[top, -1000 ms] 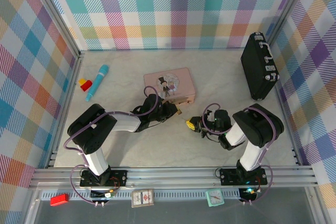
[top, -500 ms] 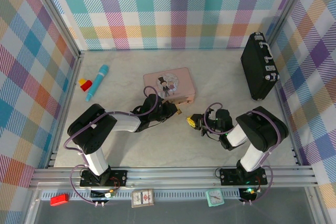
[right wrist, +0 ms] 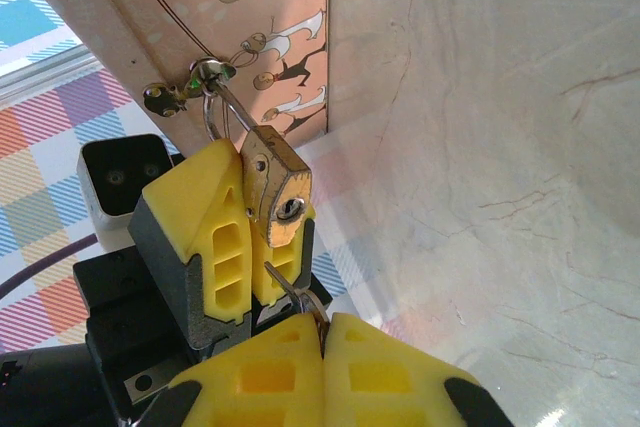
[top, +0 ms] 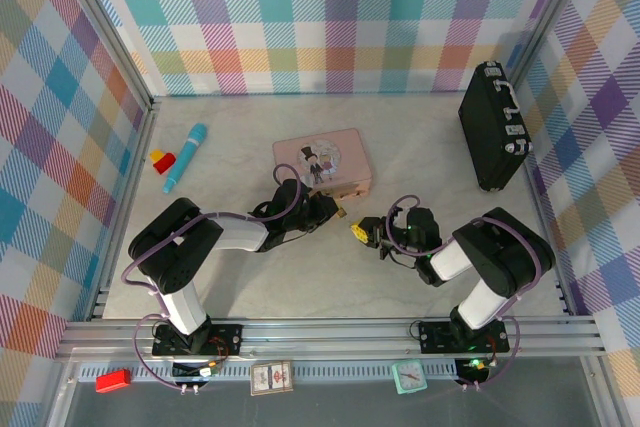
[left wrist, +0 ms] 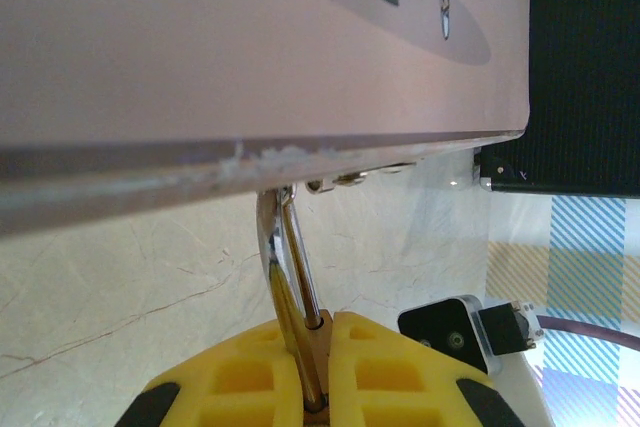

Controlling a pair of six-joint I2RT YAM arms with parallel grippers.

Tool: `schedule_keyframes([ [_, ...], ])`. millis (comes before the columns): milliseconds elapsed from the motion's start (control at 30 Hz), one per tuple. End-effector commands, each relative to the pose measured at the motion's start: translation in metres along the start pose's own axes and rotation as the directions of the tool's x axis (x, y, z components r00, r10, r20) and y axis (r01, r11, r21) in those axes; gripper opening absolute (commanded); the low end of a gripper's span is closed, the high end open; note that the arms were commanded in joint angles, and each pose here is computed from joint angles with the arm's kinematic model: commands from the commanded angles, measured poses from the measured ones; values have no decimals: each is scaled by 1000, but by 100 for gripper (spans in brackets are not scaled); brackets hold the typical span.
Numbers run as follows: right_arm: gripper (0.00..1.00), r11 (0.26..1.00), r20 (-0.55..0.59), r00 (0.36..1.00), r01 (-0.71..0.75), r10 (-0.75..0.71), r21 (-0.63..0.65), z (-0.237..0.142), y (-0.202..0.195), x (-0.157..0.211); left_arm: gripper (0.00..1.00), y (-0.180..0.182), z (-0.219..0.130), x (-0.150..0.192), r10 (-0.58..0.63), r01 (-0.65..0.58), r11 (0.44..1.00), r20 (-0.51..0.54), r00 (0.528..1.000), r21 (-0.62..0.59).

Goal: Unlock the padlock with the key

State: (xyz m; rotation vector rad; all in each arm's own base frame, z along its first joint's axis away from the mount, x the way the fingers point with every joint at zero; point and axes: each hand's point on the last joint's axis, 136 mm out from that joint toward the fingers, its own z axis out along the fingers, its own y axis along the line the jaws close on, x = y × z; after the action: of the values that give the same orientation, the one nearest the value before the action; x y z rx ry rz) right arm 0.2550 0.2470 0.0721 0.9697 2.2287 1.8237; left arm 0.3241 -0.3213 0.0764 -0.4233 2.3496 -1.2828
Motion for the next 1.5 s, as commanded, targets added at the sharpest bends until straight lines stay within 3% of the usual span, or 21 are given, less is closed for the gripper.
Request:
schedule_keyframes([
  [0, 0, 1000, 2, 1000, -5, 5, -14, 5, 4, 0, 6, -18, -2, -15, -57, 52, 995, 52, 997, 84],
  [1467, 0, 999, 20, 1000, -17, 17, -30, 11, 4, -5, 6, -18, -6, -13, -52, 47, 996, 62, 997, 75],
])
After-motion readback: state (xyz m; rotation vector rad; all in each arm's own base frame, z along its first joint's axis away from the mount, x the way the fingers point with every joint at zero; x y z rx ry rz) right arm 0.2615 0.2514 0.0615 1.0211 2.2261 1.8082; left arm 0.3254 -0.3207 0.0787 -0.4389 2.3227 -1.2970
